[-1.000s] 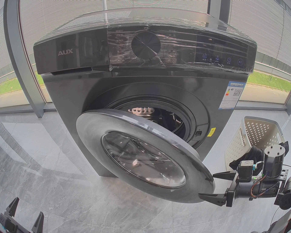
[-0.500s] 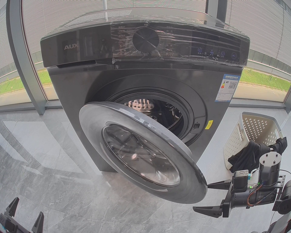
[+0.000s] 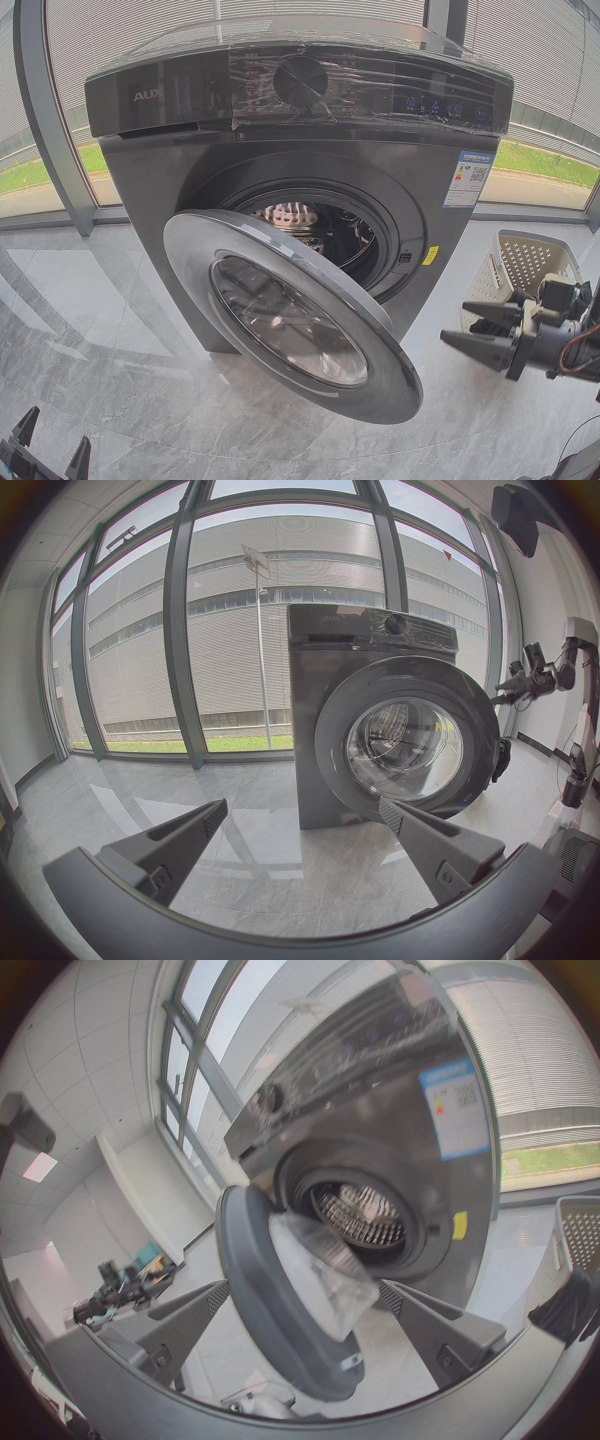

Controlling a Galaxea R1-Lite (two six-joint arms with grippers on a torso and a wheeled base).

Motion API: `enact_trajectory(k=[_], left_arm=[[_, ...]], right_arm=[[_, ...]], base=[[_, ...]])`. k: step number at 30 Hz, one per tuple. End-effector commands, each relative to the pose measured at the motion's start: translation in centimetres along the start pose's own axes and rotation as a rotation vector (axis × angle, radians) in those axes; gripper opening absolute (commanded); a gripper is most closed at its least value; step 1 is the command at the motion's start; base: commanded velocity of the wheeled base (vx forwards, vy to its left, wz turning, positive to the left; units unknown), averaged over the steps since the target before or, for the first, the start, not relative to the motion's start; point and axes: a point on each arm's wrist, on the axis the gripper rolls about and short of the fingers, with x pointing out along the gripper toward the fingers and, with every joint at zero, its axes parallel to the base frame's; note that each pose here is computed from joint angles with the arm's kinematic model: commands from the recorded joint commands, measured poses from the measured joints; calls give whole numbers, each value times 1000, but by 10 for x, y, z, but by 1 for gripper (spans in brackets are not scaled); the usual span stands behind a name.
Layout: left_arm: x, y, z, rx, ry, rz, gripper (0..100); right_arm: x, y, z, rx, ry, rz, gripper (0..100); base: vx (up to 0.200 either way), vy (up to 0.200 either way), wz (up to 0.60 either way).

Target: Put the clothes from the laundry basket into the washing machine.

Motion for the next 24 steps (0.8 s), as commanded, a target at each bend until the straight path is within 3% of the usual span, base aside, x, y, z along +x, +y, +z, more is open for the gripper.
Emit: enact_trajectory(k=[1, 5, 6, 9, 13, 19, 24], left_arm=[[0, 0, -5, 0, 1, 0, 100], [0, 0, -5, 0, -1, 0, 100], [0, 0, -5, 0, 1, 0, 100], [0, 0, -5, 0, -1, 0, 100], [0, 0, -5, 0, 1, 0, 100], [0, 0, -5, 0, 1, 0, 100], [0, 0, -5, 0, 1, 0, 100]], right_arm=[[6, -28, 16, 15, -46, -138, 100], [20, -43, -2, -8, 39, -225, 100], [28, -51, -15, -17, 98, -261, 100], [39, -57, -35, 2, 193, -269, 100], [45, -48, -51, 3, 257, -234, 100], [50, -37, -66, -5, 320, -202, 100], [50, -19, -76, -27, 363, -129, 100]], base=[[0, 0, 0], [0, 0, 0], [0, 0, 0], [0, 0, 0], [0, 0, 0], [-200, 0, 0], [0, 0, 0]])
